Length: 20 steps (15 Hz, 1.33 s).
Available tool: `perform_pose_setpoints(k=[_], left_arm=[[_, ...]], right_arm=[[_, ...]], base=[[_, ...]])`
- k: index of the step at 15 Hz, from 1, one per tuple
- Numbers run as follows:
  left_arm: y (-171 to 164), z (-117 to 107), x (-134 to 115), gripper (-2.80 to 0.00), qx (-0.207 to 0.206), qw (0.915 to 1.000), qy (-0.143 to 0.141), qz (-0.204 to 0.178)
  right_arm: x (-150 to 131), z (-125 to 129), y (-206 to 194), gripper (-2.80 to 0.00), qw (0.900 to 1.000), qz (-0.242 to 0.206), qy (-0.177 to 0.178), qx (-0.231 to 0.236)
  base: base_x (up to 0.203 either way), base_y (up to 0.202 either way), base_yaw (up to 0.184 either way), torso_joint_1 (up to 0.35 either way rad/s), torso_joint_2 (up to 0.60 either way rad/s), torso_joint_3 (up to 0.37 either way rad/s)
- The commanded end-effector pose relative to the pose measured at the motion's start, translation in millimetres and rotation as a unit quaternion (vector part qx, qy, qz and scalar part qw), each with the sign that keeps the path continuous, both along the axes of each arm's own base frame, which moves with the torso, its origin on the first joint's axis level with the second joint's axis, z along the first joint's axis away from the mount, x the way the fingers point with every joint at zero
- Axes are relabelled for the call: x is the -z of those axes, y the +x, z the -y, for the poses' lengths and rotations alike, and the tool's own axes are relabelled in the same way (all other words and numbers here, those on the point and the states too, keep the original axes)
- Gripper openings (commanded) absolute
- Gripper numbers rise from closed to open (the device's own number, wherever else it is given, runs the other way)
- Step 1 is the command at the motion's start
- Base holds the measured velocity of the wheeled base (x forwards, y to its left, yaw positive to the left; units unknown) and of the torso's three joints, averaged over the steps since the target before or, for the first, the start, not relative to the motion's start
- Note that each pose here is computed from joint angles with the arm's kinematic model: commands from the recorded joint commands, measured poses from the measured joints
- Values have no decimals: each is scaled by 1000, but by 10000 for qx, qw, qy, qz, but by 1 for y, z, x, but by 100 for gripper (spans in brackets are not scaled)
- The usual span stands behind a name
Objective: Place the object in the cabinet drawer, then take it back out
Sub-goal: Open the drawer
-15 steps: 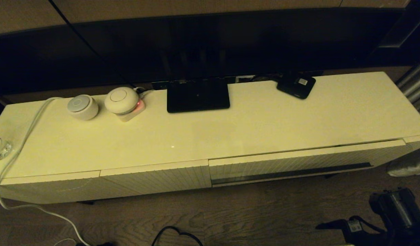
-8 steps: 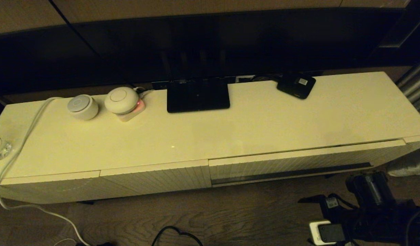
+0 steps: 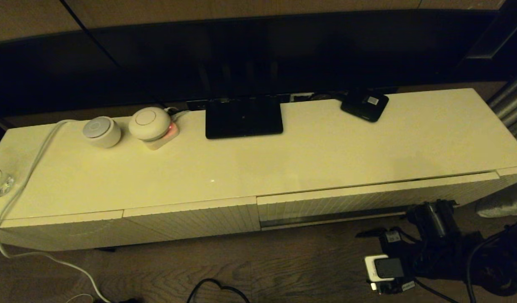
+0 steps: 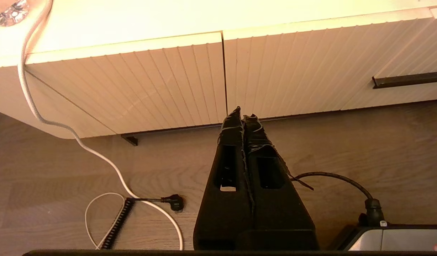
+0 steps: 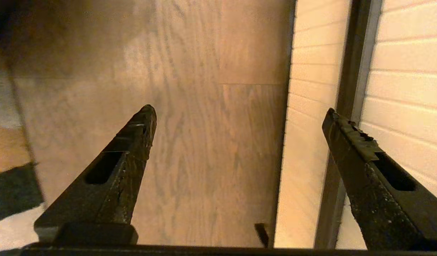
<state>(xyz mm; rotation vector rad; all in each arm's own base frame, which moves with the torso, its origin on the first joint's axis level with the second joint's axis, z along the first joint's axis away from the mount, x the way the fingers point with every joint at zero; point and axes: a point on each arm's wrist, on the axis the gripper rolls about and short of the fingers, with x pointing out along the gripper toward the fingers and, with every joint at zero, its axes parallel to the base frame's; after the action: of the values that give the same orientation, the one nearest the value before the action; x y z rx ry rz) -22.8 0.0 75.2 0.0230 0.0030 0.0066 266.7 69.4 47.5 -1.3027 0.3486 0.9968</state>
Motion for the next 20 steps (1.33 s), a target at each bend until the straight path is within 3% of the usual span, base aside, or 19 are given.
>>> perform_pose_setpoints(k=[1,17,20], left_arm=[[0,0,1,-280,-5,10000,0,-16],[0,0,1,-280,-5,10000,0,-16],[0,0,1,-280,-5,10000,0,-16]], right_arm=[[7,-1,9,0,10000,-29,-24,-16],[9,9,53,0,9986,307,-71,435],[12,14,61,0,9969,341,-231,668]], base=[[0,0,0,0,0,0],[0,0,0,0,0,0],[0,0,0,0,0,0]])
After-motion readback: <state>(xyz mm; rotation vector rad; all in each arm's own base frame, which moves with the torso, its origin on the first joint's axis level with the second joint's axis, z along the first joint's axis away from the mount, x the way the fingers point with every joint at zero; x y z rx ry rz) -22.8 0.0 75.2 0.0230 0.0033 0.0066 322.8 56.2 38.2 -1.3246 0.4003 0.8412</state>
